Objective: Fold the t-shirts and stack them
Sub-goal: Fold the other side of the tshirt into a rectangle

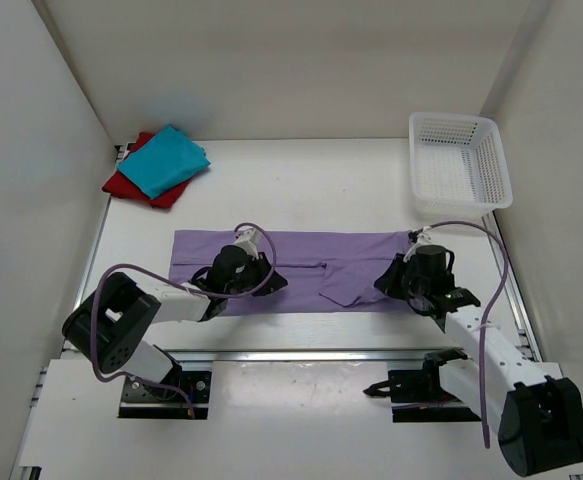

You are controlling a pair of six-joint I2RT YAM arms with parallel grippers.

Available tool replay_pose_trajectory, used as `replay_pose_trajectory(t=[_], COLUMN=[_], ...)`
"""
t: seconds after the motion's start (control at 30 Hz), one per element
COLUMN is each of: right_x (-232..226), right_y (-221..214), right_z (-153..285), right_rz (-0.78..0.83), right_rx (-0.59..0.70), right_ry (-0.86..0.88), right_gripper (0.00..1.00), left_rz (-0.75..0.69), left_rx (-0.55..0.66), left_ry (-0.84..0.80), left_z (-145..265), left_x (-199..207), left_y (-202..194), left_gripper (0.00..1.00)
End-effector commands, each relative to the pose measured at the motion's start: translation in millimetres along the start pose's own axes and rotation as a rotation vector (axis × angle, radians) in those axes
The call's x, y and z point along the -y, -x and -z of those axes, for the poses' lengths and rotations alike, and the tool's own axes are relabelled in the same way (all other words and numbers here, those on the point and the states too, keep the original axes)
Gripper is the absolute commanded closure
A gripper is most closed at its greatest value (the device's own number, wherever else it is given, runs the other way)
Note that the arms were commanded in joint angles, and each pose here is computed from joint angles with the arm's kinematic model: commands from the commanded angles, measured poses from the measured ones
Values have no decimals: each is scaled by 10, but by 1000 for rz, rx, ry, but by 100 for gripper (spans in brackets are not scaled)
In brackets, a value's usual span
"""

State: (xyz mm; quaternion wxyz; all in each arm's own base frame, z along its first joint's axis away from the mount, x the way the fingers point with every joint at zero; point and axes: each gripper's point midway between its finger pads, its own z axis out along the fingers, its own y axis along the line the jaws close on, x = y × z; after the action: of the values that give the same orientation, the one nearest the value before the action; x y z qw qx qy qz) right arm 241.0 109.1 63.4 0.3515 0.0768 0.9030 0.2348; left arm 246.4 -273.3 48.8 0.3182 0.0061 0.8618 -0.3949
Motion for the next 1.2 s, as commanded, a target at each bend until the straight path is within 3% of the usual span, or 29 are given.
replay_pose_trajectory(t=[0.0,0.2,0.33,0.5,0.6,0.67,0.8,0.93,1.17], right_x=[11,-32,-5,262,445,445,709,858,877], right_y=[-357,-393,41,610,1002,1306,1360,1312,1280], right_z=[118,268,336,144,-53,-131,-371,-400,-573], right_rz=[-10,-35,-66,-133,-134,-136,-148,-141,-131], right_rx=[-106,-67,78,178,235,305,262,317,245], right_ry=[-9,-37,-18,-45,-131,-97,-180,-210,-187], right_gripper=[98,77,71,72,81,73,67,64,69], left_rz=[-13,-1,10,41,63,65,80,81,91], left_rx=[50,59,75,114,138,173,173,138,82], left_ry=[-52,-55,-53,-32,-28,-31,-12,-21,8], left_z=[-1,6,23,28,65,104,92,49,-10], left_x=[151,145,119,34,-27,-10,-111,-85,-252], left_y=[222,269,357,592,699,770,721,590,330], left_gripper=[85,85,85,85,85,85,85,85,85])
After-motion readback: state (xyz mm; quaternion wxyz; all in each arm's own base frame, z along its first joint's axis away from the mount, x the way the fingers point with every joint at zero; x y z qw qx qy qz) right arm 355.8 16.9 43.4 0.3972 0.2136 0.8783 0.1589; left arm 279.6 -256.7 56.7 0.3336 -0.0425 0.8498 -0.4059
